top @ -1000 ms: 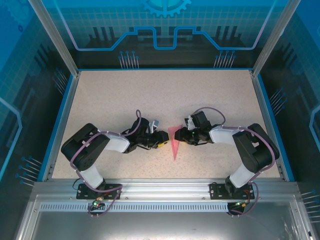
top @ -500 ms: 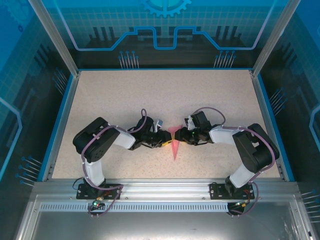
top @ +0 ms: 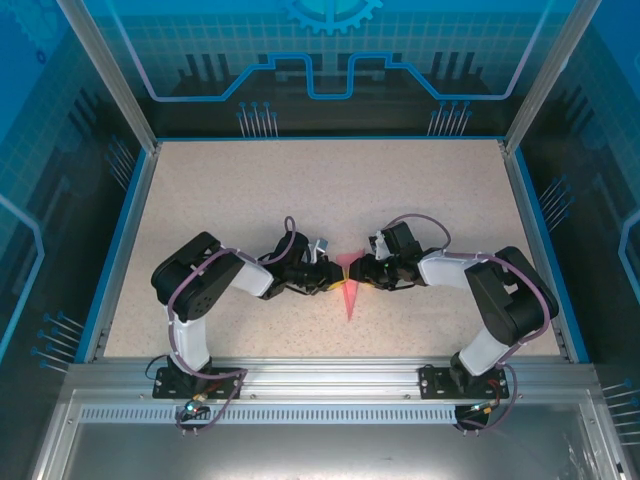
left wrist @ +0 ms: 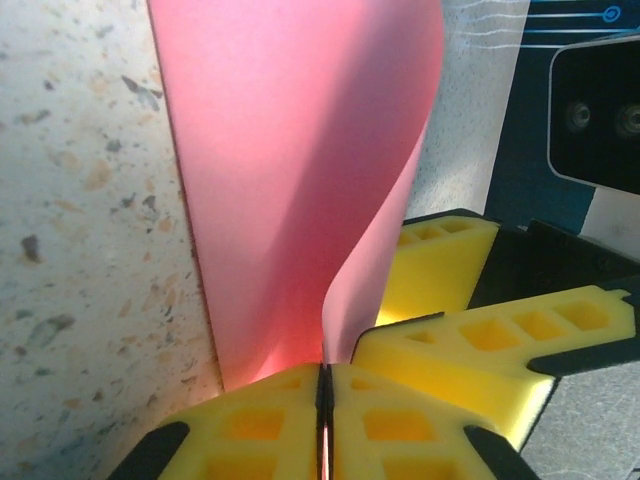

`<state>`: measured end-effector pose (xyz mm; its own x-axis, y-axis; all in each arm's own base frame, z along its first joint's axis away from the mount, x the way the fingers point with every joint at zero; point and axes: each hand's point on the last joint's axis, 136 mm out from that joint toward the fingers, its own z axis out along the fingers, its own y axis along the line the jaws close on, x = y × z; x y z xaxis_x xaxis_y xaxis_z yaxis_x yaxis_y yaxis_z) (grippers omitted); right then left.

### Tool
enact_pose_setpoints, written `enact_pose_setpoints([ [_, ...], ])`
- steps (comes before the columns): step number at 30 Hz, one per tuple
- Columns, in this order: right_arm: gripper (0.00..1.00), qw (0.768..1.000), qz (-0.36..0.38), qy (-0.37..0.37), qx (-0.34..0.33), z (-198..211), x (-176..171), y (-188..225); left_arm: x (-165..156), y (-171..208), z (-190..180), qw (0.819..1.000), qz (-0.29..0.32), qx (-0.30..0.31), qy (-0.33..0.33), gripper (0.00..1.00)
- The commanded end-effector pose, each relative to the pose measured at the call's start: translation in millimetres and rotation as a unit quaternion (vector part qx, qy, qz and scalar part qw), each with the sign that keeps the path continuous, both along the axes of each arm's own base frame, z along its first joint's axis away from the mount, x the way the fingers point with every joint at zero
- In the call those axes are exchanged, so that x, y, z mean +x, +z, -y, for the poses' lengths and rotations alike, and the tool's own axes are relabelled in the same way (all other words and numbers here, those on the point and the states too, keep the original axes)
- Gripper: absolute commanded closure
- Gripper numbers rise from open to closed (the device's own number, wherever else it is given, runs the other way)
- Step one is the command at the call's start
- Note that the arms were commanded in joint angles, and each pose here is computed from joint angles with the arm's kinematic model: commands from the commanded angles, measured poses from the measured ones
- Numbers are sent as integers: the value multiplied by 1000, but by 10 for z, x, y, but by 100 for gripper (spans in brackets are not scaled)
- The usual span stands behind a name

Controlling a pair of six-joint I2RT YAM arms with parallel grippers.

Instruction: Fold a paper plane with a square sheet of paper (fold left side to right side)

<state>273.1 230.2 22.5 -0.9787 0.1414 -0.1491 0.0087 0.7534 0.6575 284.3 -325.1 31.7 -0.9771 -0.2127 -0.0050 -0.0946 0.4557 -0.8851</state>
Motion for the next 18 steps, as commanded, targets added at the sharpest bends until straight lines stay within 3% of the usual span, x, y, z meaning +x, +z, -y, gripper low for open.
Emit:
enact_pose_setpoints([
  [1, 56, 1000, -16, 11, 2, -58, -62, -25, 65, 58, 28, 1000, 18, -5, -1, 93],
  [7, 53, 1000, -1, 3, 16, -36, 33, 149, 78, 83, -33, 1000, 24, 7, 6, 100],
  [18, 41, 1000, 8, -3, 30, -47, 131, 277, 78, 65, -107, 999, 27, 22, 12, 100],
])
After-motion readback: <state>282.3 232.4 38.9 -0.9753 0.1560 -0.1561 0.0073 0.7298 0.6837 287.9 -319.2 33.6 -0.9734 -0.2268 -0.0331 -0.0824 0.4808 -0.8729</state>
